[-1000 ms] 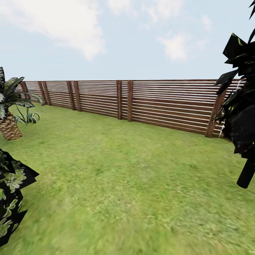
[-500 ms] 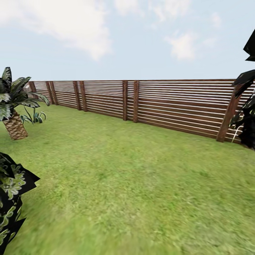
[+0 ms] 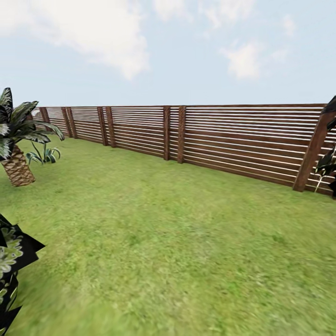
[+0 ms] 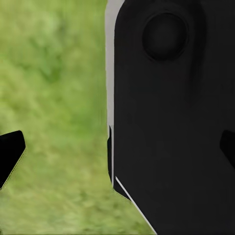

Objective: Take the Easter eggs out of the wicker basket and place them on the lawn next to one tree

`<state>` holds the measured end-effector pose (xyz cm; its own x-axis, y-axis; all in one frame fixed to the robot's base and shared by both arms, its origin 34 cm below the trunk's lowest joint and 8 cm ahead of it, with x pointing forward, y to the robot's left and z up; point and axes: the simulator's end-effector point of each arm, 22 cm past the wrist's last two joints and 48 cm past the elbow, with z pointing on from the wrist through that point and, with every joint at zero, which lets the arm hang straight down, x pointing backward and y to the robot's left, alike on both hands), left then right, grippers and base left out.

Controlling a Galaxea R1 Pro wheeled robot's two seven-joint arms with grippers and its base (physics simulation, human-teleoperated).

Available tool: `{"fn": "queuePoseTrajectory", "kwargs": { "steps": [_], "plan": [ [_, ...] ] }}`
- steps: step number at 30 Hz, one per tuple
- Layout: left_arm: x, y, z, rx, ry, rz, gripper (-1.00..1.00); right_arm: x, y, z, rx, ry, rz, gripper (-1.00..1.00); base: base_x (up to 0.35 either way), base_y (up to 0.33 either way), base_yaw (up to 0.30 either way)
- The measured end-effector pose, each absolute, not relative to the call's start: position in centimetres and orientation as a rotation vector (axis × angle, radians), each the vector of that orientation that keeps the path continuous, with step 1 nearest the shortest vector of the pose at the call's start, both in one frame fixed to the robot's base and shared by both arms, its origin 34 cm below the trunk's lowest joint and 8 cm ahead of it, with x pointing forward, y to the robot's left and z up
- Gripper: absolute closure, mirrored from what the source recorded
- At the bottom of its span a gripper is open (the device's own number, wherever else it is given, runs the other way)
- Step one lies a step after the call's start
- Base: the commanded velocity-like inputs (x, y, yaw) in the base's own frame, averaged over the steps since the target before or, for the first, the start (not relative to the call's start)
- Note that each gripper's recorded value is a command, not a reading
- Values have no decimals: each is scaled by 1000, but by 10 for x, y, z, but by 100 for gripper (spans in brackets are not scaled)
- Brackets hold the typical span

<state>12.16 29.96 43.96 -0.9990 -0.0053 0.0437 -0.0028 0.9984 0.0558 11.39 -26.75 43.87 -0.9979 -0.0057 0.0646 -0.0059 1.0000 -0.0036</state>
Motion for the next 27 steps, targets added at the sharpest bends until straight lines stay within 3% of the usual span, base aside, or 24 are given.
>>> {"fn": "queuePoseTrajectory", "kwargs": {
  "steps": [27],
  "plan": [
    [121, 298, 439, 6, -3096, -83, -100, 114, -268, 439, 8, -3078, 6, -100, 334, 0, 0]
  ]
}}
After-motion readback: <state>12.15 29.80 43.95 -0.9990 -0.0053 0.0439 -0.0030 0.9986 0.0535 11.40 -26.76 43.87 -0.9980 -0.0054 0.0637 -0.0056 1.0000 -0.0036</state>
